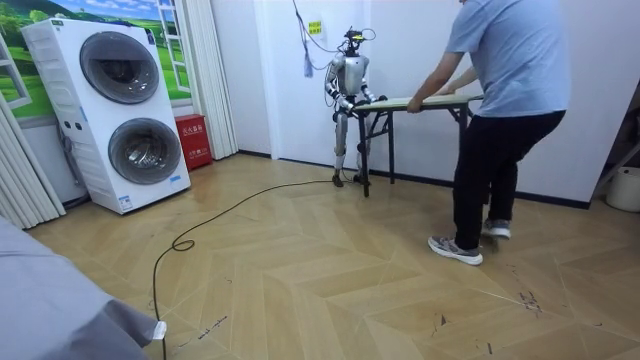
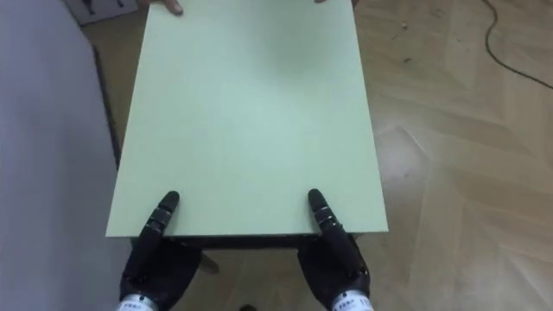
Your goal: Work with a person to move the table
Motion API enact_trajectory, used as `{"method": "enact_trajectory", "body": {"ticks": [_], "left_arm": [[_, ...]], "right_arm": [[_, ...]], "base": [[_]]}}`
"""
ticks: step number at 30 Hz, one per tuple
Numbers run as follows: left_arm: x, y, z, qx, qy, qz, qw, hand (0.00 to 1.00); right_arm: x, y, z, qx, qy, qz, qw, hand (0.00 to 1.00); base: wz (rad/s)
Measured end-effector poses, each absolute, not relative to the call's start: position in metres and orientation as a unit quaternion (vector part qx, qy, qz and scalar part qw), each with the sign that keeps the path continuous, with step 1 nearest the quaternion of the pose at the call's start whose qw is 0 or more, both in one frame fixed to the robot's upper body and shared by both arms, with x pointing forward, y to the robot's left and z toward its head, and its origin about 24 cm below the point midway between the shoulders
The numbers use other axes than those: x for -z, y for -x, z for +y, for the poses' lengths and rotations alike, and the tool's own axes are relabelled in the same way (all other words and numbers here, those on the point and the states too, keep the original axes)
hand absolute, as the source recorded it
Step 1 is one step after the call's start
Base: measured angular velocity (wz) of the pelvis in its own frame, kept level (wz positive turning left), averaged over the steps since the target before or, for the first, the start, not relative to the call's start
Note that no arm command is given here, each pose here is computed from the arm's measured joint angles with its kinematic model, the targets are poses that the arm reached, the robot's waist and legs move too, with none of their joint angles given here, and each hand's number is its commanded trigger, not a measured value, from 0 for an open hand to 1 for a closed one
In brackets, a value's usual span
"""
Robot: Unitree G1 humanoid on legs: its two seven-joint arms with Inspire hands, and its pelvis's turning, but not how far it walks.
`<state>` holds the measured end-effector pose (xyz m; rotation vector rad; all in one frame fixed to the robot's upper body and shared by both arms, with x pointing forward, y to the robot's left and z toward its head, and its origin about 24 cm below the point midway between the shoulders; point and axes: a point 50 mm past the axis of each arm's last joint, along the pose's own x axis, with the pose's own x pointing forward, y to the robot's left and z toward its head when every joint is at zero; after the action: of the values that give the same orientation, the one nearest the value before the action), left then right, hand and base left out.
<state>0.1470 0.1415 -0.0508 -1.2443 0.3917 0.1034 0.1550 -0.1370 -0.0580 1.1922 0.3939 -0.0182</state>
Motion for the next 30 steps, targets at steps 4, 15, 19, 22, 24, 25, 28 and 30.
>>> {"method": "enact_trajectory", "body": {"ticks": [4, 15, 19, 22, 24, 25, 28, 30], "left_arm": [[0.0506, -0.1477, 0.1411, -0.05, 0.579, 0.184, 0.793, 1.0], [0.0546, -0.144, 0.1359, -0.06, 0.588, 0.204, 0.78, 1.0], [0.0569, -0.1432, 0.1344, -0.065, 0.59, 0.206, 0.778, 1.0], [0.0597, -0.1419, 0.1328, -0.072, 0.589, 0.218, 0.775, 1.0], [0.0593, -0.1428, 0.1328, -0.073, 0.59, 0.217, 0.775, 1.0], [0.0592, -0.1431, 0.133, -0.073, 0.589, 0.217, 0.775, 1.0], [0.0597, -0.1433, 0.136, -0.082, 0.586, 0.217, 0.776, 1.0], [0.0591, -0.1443, 0.1369, -0.081, 0.583, 0.215, 0.779, 1.0]], "right_arm": [[0.0573, -0.1564, -0.1373, 0.006, -0.557, 0.185, 0.809, 1.0], [0.057, -0.1592, -0.1435, 0.01, -0.54, 0.194, 0.819, 1.0], [0.0576, -0.1589, -0.1423, 0.012, -0.538, 0.198, 0.819, 1.0], [0.0599, -0.1549, -0.1458, 0.022, -0.535, 0.204, 0.82, 1.0], [0.0588, -0.1574, -0.1456, 0.021, -0.534, 0.204, 0.82, 1.0], [0.0585, -0.1576, -0.145, 0.022, -0.534, 0.205, 0.82, 1.0], [0.0596, -0.1567, -0.1405, 0.024, -0.537, 0.214, 0.816, 1.0], [0.0593, -0.1572, -0.1398, 0.023, -0.537, 0.213, 0.816, 1.0]], "base": [[0.48], [0.19], [0.55], [0.72], [0.12], [0.18], [0.11], [0.1]]}}
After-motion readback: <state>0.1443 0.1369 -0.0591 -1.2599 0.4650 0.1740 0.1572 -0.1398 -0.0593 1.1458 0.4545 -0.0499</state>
